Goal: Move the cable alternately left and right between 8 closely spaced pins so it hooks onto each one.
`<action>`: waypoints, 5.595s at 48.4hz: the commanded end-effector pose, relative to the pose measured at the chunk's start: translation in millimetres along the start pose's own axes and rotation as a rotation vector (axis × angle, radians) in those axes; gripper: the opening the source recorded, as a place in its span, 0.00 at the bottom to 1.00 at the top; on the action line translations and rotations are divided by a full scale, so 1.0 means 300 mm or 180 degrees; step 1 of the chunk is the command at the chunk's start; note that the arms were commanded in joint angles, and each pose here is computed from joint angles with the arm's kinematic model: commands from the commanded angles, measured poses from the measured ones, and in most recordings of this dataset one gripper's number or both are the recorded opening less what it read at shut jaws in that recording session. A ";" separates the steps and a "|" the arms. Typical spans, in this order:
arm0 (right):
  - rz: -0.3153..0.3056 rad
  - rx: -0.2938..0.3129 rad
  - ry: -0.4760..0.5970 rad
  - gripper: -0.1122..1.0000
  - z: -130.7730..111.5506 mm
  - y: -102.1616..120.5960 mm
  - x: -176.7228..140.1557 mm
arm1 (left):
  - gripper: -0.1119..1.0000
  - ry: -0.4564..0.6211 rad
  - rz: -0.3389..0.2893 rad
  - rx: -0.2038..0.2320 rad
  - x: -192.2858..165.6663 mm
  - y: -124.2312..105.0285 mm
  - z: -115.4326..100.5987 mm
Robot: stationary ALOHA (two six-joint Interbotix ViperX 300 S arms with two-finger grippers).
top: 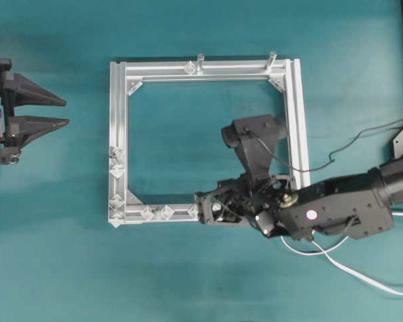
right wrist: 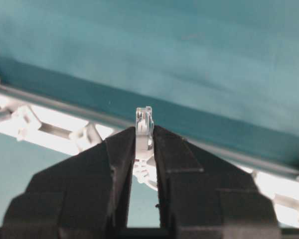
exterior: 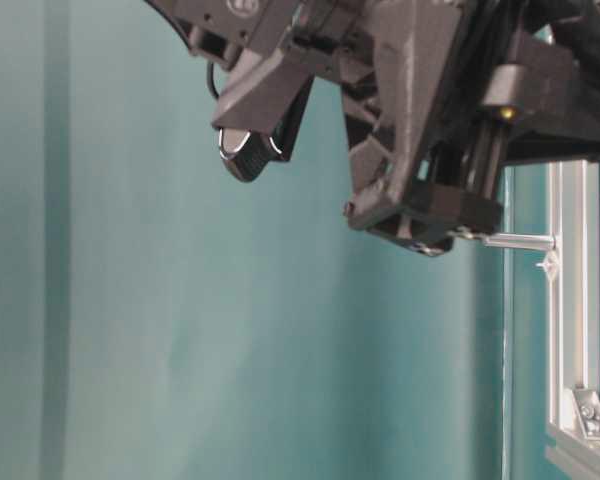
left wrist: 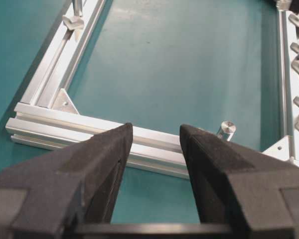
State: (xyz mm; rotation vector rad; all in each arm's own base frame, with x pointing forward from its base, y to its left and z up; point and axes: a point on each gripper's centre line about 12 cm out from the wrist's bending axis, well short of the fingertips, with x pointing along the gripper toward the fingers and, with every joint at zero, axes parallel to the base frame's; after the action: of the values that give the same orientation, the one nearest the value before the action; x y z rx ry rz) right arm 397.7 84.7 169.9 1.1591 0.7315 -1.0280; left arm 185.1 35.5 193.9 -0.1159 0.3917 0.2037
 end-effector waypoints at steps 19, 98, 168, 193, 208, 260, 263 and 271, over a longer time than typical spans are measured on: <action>0.0108 0.0030 0.0101 0.23 -0.083 0.030 -0.032 | 0.57 -0.0058 -0.0013 -0.0016 0.002 -0.004 0.022; 0.0015 0.0094 0.0223 0.23 -0.165 0.016 -0.073 | 0.57 -0.0043 -0.0011 -0.0011 0.002 -0.003 0.014; 0.0311 0.0133 0.0223 0.23 -0.274 0.187 -0.088 | 0.57 -0.0465 -0.0077 -0.0008 -0.137 -0.005 0.000; 0.0373 0.0002 0.0221 0.23 -0.239 0.229 -0.045 | 0.57 -0.0452 -0.0113 0.0005 -0.137 -0.011 -0.006; 0.0303 -0.0108 0.0134 0.23 -0.171 0.235 -0.010 | 0.57 -0.0457 -0.0114 0.0004 -0.137 -0.011 -0.004; 0.0242 -0.0119 0.0064 0.23 -0.073 0.231 0.057 | 0.57 -0.0423 -0.0111 0.0005 -0.134 -0.010 -0.019; 0.0237 -0.0121 0.0063 0.23 -0.073 0.230 0.059 | 0.57 -0.0423 -0.0111 0.0005 -0.134 -0.010 -0.020; 0.0248 -0.0120 0.0062 0.23 -0.072 0.232 0.055 | 0.57 -0.0403 -0.0109 0.0005 -0.132 -0.009 -0.029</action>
State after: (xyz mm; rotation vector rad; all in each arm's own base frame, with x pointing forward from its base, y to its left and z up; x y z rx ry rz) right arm 467.9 104.1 163.6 1.1459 0.7308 -0.9623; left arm 145.2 24.6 199.0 -0.1052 0.2698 0.1767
